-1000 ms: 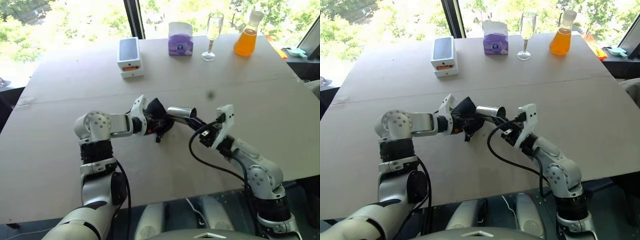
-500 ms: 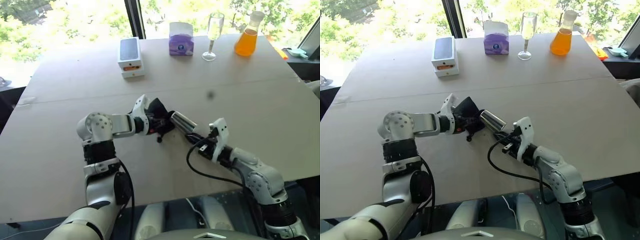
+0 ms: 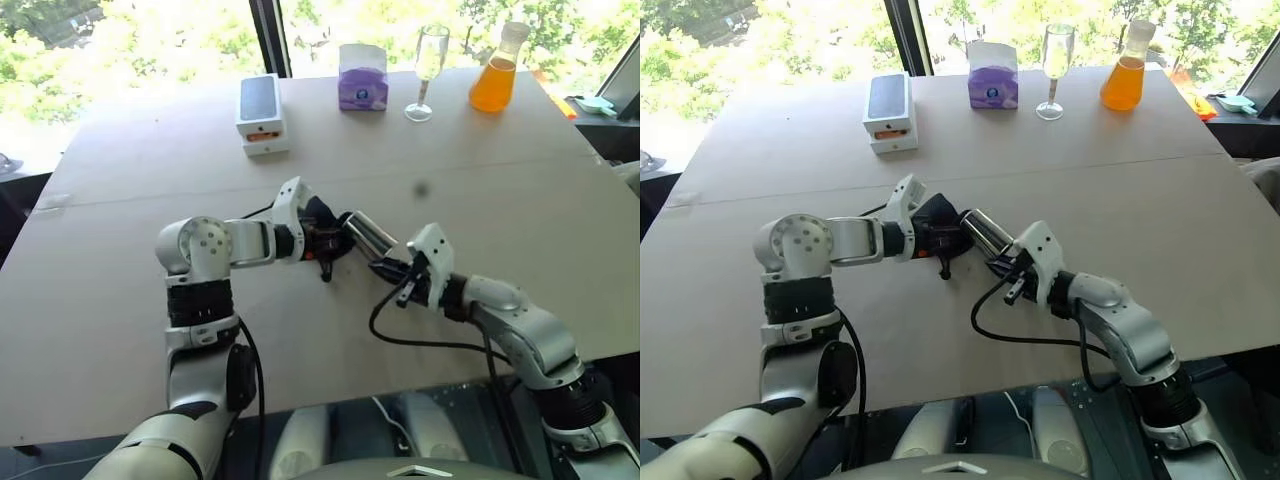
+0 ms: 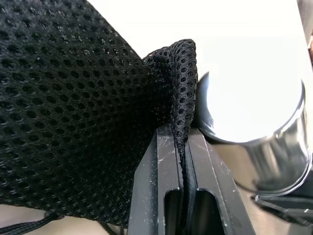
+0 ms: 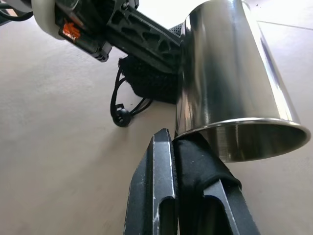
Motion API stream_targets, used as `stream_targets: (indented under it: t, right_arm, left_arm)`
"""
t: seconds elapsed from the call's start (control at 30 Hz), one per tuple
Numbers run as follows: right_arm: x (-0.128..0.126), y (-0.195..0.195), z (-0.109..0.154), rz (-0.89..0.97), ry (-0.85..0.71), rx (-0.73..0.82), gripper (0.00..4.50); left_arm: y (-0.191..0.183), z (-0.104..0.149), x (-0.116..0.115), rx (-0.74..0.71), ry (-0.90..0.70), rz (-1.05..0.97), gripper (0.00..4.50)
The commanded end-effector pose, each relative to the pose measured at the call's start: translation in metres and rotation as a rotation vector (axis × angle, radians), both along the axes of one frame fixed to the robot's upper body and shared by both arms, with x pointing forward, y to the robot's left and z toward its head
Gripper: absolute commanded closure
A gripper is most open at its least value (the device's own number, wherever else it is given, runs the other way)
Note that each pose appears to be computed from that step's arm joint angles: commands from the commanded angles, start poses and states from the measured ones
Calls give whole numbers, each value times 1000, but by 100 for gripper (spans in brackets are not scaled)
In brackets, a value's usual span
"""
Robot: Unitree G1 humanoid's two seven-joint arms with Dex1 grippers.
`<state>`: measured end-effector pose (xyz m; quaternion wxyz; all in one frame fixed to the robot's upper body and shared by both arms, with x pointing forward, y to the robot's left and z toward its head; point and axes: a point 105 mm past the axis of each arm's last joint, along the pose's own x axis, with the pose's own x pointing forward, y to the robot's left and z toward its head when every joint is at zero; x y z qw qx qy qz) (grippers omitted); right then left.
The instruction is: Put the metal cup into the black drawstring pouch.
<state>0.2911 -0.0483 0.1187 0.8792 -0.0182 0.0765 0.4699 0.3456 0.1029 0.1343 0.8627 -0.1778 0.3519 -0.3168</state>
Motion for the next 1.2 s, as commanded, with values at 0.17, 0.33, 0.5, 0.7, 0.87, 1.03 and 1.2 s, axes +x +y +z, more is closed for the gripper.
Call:
stream_targets:
  t: [0.17, 0.33, 0.5, 0.7, 0.87, 1.03, 1.2]
  right_arm:
    - [5, -9, 19, -79, -2, 86, 261]
    - [10, -11, 12, -151, 48, 151, 121]
    - [19, -9, 14, -228, 152, 349, 121]
    - [28, -7, 12, -238, 180, 425, 289]
    - [38, -1, 13, -231, 164, 442, 447]
    - [35, -7, 26, -210, 115, 451, 447]
    - [6, -12, 48, -71, 42, 353, 447]
  left_arm:
    - [0, 6, 1, 3, -58, -5, 450]
    - [0, 4, 2, 0, -55, -7, 450]
    - [0, 2, 2, 2, -54, -7, 450]
    - [0, 2, 1, 4, -55, -11, 450]
    - [2, 1, 1, 3, -52, -7, 450]
    - [2, 2, 2, -9, -54, -2, 450]
    - [1, 4, 2, -28, -52, 4, 450]
